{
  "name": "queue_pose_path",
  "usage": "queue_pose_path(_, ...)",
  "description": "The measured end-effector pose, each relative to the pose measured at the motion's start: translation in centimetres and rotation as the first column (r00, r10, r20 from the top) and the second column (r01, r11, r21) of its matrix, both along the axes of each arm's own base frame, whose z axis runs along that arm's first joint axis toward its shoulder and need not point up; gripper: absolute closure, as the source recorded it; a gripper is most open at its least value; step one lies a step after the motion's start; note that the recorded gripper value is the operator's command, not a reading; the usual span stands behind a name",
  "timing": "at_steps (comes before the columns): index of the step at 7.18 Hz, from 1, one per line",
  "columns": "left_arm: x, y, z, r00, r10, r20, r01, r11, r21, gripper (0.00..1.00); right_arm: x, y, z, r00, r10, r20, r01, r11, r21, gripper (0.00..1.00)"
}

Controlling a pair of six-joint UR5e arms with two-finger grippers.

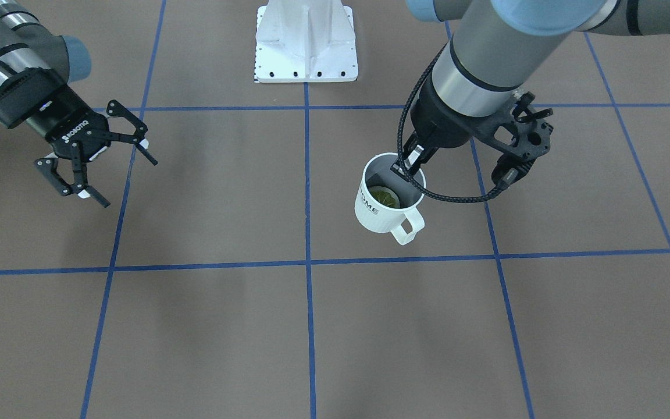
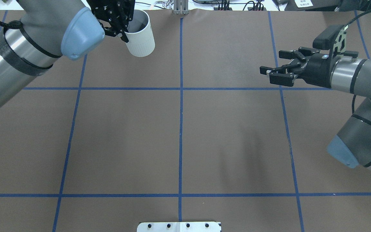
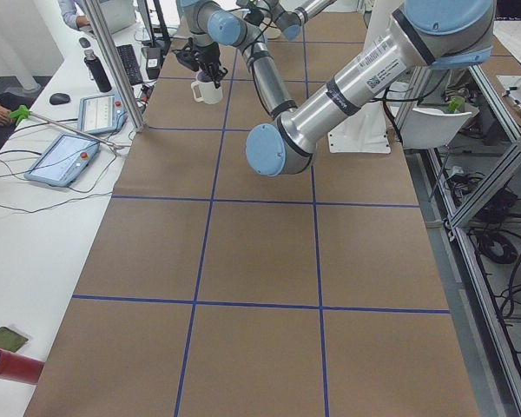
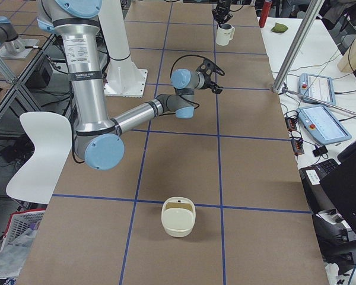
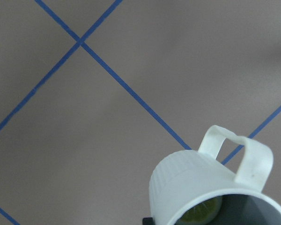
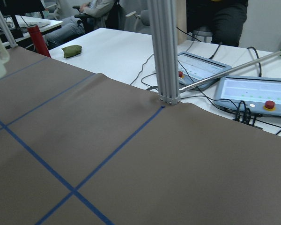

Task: Left arm hands cup to right arm to dump lemon

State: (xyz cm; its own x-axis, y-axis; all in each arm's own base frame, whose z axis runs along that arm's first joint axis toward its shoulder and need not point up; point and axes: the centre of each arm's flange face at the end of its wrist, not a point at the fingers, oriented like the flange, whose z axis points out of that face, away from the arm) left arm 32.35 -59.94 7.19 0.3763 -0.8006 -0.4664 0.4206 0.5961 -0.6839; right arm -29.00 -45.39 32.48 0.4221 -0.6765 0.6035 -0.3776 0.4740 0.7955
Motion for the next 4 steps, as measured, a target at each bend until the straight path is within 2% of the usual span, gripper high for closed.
queue_pose_path(2,1.5,-0.8,-0.7,0.997,-0.026,-0.079,0.018,0.995,-0.095,1.00,-5.3,2.5,-2.6,0.998,0.028,0.048,-0.030,0.999,0.040,0.01)
queue_pose_path(4,4.1,0.2,-2.7,0.993,-0.024,-0.118,0.003,0.986,-0.170,1.00,-9.3,5.1,-3.1,0.996,0.090,0.028,-0.092,0.993,0.077,0.01)
